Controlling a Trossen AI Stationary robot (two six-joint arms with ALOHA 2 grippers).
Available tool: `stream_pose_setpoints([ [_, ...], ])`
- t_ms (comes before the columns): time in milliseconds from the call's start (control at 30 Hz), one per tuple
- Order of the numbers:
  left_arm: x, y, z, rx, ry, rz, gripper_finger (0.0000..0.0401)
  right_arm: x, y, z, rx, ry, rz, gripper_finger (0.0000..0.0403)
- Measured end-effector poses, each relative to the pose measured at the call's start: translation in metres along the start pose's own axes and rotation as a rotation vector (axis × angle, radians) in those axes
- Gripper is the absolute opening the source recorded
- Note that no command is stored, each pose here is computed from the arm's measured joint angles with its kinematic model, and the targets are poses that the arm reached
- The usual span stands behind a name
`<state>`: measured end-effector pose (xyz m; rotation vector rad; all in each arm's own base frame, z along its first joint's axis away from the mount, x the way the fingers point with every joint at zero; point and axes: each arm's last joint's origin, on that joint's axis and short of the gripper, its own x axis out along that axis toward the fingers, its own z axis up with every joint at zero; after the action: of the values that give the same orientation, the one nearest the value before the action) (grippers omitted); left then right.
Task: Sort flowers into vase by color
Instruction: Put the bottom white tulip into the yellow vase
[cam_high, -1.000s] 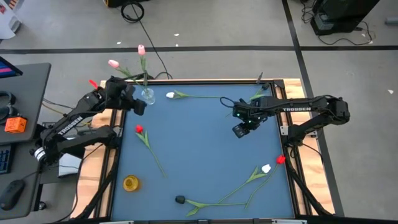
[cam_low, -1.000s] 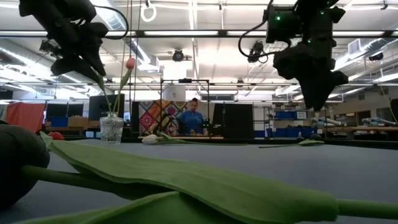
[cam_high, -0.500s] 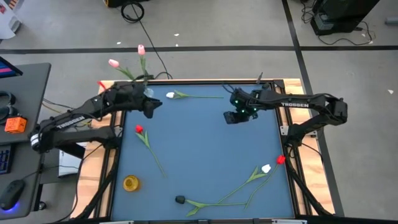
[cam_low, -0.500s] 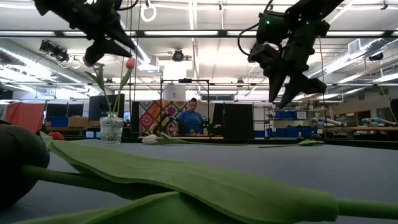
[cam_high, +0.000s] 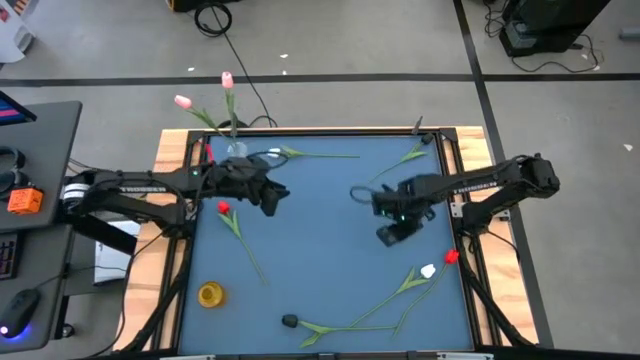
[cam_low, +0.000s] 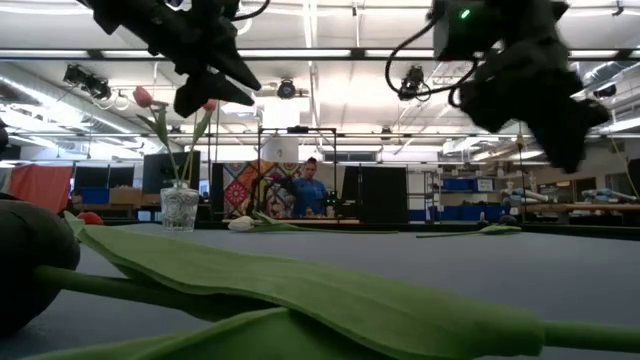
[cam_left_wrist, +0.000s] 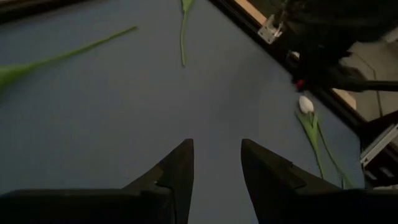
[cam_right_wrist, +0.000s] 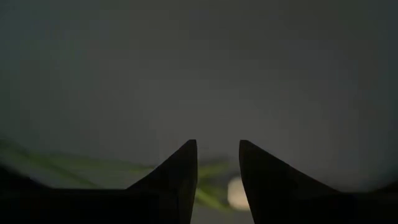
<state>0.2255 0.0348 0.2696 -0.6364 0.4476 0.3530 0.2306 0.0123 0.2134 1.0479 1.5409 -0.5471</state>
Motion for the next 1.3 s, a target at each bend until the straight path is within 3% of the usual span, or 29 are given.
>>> stream_pose_setpoints([
  [200, 0.016, -0.014, -0.012, -0.023, 0.026, -0.038, 0.0137, 0.013, 0.014, -0.039, -0.01, 0.048, -0.063, 0.0128],
  [333, 0.023, -0.023, -0.02, -0.047, 0.045, -0.055, 0.0137, 0.022, 0.021, -0.066, -0.129, 0.068, -0.097, 0.0127],
  [567, 0.034, -0.036, -0.042, -0.041, 0.135, -0.068, 0.0137, 0.04, 0.021, -0.131, -0.7, 0.095, -0.185, 0.0119],
  [700, 0.04, -0.047, -0.055, -0.053, 0.157, -0.086, 0.0137, 0.046, 0.016, -0.158, -0.941, 0.093, -0.22, 0.0119],
  [867, 0.045, -0.063, -0.065, -0.098, 0.093, -0.117, 0.0137, 0.054, 0.014, -0.172, -1.109, 0.089, -0.242, 0.012],
  [1067, 0.042, -0.081, -0.065, -0.085, -0.019, -0.202, 0.0137, 0.091, 0.017, -0.172, -1.265, 0.203, -0.402, 0.012],
  [1300, 0.037, -0.089, -0.072, -0.088, -0.009, -0.236, 0.0137, 0.118, 0.018, -0.168, -1.259, 0.287, -0.489, 0.012],
])
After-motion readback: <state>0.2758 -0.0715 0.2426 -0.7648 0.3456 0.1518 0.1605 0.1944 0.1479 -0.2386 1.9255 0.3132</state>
